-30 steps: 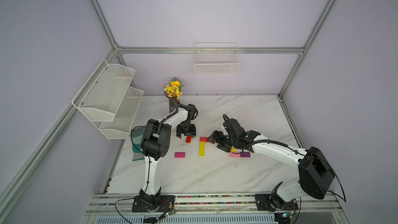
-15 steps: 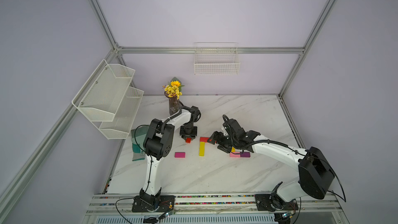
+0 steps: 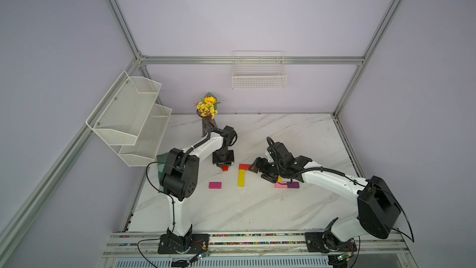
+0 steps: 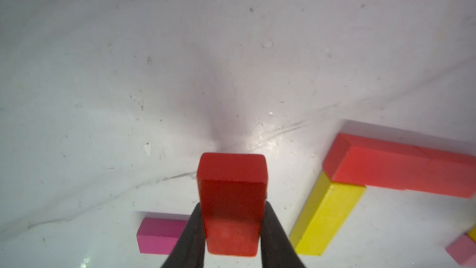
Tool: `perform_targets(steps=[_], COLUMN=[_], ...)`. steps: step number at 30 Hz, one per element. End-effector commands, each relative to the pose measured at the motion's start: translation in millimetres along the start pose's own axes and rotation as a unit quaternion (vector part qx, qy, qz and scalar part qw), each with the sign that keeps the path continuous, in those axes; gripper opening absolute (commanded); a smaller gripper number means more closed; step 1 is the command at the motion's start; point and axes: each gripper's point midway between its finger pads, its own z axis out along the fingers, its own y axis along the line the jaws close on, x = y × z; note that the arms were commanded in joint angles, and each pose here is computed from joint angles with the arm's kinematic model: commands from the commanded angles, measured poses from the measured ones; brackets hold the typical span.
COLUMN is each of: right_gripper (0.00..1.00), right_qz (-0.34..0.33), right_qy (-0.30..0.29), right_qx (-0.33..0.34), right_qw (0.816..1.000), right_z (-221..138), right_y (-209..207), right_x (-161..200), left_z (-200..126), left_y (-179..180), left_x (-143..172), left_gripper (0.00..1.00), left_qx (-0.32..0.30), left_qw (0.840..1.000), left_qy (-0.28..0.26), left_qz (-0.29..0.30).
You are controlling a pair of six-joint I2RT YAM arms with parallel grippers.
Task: Assemble the letter c with building blocks
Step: Pick up the building block from the center of the board, then place the building block at the center of the board.
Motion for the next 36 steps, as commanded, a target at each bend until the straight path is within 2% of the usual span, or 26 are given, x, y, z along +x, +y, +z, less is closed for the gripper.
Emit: perform_targets(steps=[1, 5, 9, 13, 16, 24, 33, 36], right_gripper=[0.84, 0.84, 0.84, 0.84, 0.84, 0.84, 0.84, 0.84], right_qz=[-0.003, 0.001, 0.005, 0.008, 0.009, 0.01, 0.005, 0.005], right_qy=[-0.013, -0.018, -0.02, -0.02, -0.02, -0.021, -0.017, -0.015], right_qx=[0.001, 0.0, 0.001, 0.001, 0.001, 0.0, 0.012, 0.012], right_qw=[1.0, 1.0, 1.0, 1.0, 1.0, 1.0, 1.0, 1.0], right_z=[-7.9, -10.9, -12.8, -13.7, -14.3, -21.0, -27.6, -27.7], right_y=[-4.8, -10.6, -17.3, -21.8, -22.7, -23.4, -30.8, -30.7], right_x=[-7.0, -15.7, -21.7, -24.8, -25.3, -26.3, -23.5, -22.9], left_z=[-31.5, -37.8, -35.9, -39.7, -32.1, 14.7, 38.8, 42.3], left_y=[-19.2, -22.8, -25.7, -35.4, -50.5, -86.6, -96.4, -98.5], left_x=[14.6, 45.9, 76.7, 102.8, 119.3, 158.7, 165.3, 164.8], left_gripper=[0.17, 0.17, 0.17, 0.18, 0.18, 0.19, 0.2, 0.26], left_qx=[0.074, 0.114, 0.147, 0.174, 0.176, 0.134, 0.126, 0.132], left_qw=[0.993, 0.978, 0.955, 0.933, 0.924, 0.917, 0.908, 0.904], left_qy=[-0.029, -0.039, -0.042, -0.052, -0.048, -0.009, 0.002, 0.004], left_qz=[-0.085, -0.169, -0.253, -0.312, -0.336, -0.375, -0.4, -0.407])
